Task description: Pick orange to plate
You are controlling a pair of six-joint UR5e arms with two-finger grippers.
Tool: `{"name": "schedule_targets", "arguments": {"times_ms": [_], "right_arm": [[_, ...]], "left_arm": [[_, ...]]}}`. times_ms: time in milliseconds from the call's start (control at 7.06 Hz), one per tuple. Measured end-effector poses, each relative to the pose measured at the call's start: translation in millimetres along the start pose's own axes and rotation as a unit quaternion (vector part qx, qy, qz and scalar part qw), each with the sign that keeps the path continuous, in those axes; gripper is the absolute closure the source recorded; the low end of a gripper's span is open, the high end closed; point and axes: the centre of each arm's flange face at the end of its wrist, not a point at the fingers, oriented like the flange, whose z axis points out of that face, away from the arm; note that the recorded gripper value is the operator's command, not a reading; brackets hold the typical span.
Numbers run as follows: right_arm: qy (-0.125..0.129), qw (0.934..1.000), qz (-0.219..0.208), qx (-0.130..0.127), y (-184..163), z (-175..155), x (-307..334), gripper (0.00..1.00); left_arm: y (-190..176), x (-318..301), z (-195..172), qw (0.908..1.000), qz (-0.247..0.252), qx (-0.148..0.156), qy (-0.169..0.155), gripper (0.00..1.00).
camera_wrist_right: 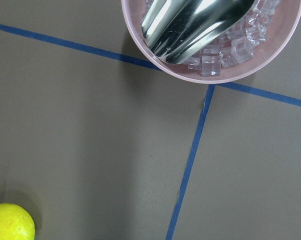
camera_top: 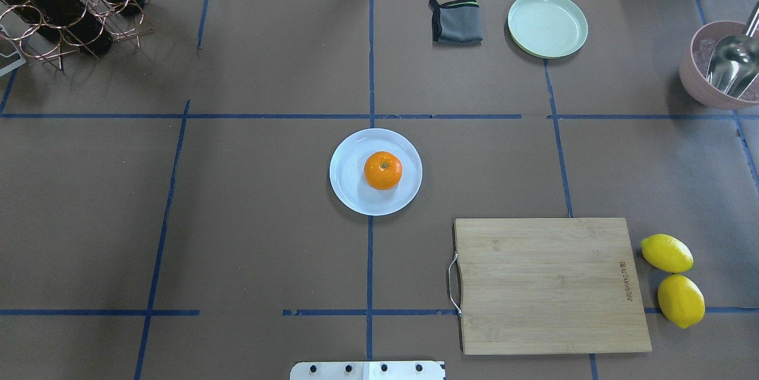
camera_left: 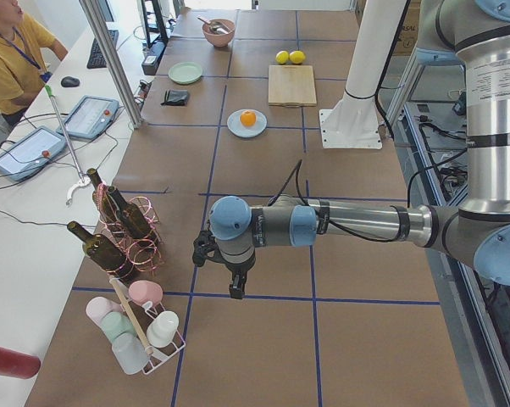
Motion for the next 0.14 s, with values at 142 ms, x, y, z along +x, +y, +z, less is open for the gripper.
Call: {"name": "schedule_targets", "arguments": {"times_ms": [142], "right_arm": [[0.0, 1.0, 0.0, 0.0, 0.3, 0.3, 0.2, 0.0]], "left_arm": [[-0.1, -0.1, -0.3, 1.0, 0.0, 0.0, 0.0, 0.0]]}}
